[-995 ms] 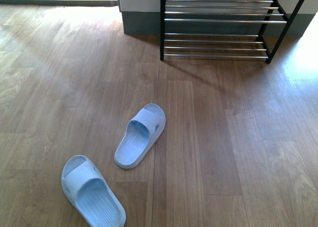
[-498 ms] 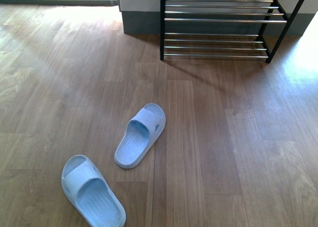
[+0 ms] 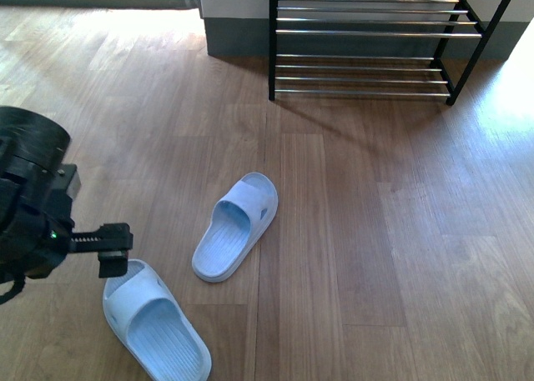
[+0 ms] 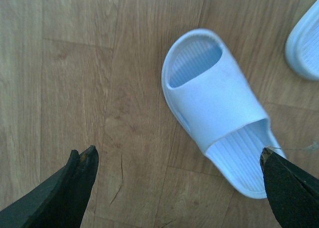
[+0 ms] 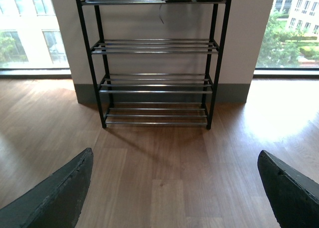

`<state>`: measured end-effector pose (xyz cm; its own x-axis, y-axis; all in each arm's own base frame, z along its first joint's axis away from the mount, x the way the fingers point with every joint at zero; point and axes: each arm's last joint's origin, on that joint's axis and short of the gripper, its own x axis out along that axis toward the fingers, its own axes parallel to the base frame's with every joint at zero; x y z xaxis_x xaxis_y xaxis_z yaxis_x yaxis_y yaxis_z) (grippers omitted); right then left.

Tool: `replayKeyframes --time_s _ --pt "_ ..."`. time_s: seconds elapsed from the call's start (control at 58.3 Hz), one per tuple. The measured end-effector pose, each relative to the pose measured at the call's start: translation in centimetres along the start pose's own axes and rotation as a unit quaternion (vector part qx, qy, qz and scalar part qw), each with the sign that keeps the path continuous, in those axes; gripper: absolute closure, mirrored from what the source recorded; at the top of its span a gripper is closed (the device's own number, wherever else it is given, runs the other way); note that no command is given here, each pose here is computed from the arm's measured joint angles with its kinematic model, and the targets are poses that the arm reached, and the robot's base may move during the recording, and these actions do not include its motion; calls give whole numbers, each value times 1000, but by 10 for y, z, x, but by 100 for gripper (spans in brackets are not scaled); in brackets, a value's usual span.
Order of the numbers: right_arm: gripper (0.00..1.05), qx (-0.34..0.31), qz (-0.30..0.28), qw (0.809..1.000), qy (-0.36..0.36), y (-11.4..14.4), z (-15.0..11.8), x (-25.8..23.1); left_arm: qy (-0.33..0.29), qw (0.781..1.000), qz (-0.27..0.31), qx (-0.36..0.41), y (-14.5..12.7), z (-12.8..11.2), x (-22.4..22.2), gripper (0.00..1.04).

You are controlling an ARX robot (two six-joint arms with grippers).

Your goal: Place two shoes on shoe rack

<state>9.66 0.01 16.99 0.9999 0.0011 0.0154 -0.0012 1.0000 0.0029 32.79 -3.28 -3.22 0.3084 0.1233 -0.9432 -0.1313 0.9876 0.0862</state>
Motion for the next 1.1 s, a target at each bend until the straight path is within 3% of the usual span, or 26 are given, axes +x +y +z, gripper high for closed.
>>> replayKeyframes --time_s 0.206,0.549,0.566,0.755,0.91,1.098 --pt "9 0 0 1000 0 0 0 0 90 995 -36 30 -21 4 40 9" --pt "9 0 0 1000 0 0 0 0 178 980 -14 92 -33 1 87 9" --pt "9 0 0 1000 0 0 0 0 212 972 -6 104 -36 2 105 9" --pt "9 0 0 1000 0 0 0 0 234 967 11 104 -41 12 123 9" --pt "9 0 0 1000 0 0 0 0 261 960 23 103 -41 6 135 9" --pt "9 0 0 1000 0 0 0 0 245 957 63 141 -36 8 138 9"
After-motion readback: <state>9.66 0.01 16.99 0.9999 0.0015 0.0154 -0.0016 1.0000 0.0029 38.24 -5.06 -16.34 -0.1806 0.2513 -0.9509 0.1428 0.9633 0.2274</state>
